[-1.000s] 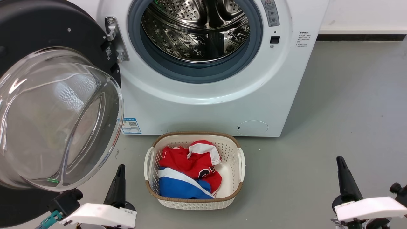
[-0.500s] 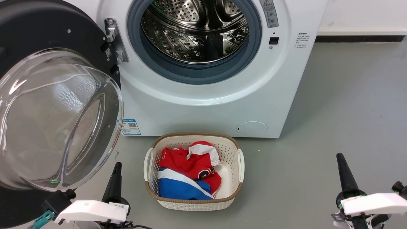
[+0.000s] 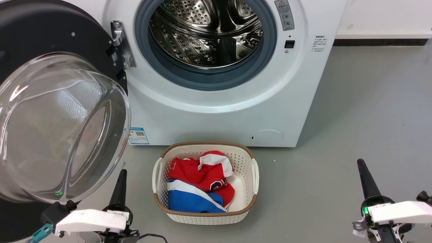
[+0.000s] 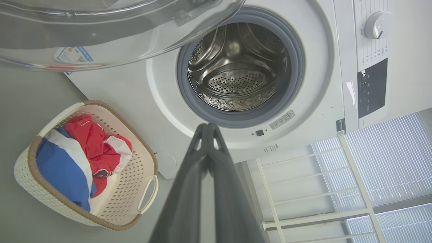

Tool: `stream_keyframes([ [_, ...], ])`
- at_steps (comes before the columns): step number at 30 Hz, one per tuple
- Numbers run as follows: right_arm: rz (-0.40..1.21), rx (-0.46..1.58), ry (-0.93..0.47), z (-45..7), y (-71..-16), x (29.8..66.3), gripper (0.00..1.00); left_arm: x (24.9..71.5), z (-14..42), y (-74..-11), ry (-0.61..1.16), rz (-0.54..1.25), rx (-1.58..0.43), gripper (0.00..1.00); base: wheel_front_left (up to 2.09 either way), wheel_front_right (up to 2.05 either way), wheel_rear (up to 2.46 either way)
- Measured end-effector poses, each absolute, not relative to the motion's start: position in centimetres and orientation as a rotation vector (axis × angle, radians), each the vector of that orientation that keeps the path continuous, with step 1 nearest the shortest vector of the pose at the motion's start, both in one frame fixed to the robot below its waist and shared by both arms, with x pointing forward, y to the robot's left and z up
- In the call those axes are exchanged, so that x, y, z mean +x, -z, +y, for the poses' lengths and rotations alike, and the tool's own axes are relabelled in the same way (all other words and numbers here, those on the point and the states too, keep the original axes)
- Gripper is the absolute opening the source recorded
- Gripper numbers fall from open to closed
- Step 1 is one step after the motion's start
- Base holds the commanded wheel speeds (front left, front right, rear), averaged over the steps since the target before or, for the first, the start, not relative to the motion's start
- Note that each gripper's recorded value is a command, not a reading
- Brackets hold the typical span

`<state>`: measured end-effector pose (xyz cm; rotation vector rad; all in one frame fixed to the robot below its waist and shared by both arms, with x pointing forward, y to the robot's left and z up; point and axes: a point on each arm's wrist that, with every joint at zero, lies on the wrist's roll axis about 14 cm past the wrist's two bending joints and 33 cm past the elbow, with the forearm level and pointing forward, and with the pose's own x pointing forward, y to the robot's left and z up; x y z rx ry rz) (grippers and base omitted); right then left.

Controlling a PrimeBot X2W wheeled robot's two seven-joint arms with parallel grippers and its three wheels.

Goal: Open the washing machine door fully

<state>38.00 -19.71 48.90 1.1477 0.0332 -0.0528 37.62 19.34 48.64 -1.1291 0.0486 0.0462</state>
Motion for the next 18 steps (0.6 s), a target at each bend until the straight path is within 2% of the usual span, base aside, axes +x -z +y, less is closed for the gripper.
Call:
stream_keyframes([
  [18,0.033,1.311,0.048,-19.84,-49.14,38.19,0.0,38.06,19.64,-49.19,-0.04,0.038,-1.298,0.0,0.0,0.0,0.0],
])
